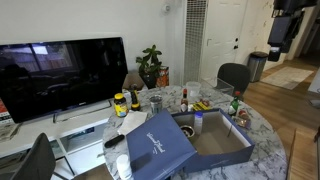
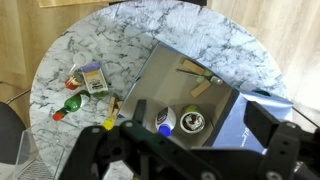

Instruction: Put the white bottle into the box

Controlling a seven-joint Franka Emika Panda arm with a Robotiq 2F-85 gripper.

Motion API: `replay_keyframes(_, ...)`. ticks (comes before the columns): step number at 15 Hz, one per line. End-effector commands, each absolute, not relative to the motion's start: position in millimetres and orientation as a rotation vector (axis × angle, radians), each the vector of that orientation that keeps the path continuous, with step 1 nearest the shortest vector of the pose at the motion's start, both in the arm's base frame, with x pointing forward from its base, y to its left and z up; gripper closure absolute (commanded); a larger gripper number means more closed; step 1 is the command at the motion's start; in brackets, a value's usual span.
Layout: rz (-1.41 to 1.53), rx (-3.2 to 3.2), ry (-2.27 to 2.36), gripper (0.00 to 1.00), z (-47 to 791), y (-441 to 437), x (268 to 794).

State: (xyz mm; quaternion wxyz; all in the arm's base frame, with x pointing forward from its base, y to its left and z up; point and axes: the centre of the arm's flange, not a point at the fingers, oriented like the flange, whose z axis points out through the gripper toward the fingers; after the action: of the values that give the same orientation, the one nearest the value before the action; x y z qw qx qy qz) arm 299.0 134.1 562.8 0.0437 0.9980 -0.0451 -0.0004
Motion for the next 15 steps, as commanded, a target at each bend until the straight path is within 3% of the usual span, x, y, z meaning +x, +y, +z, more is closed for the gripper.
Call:
replay_keyframes(1,-0.001,3.051,-0.138,0.0,562.8,134.1,299.0)
replay_keyframes(4,0.009,3.073,-0.127,0.0,556.9,135.5,304.3)
replay_keyframes(10,0.2,3.212,0.348,0.0,507.3,202.3,381.3)
replay_keyframes(15,0.032,3.118,0.713,0.0,459.8,254.8,460.5)
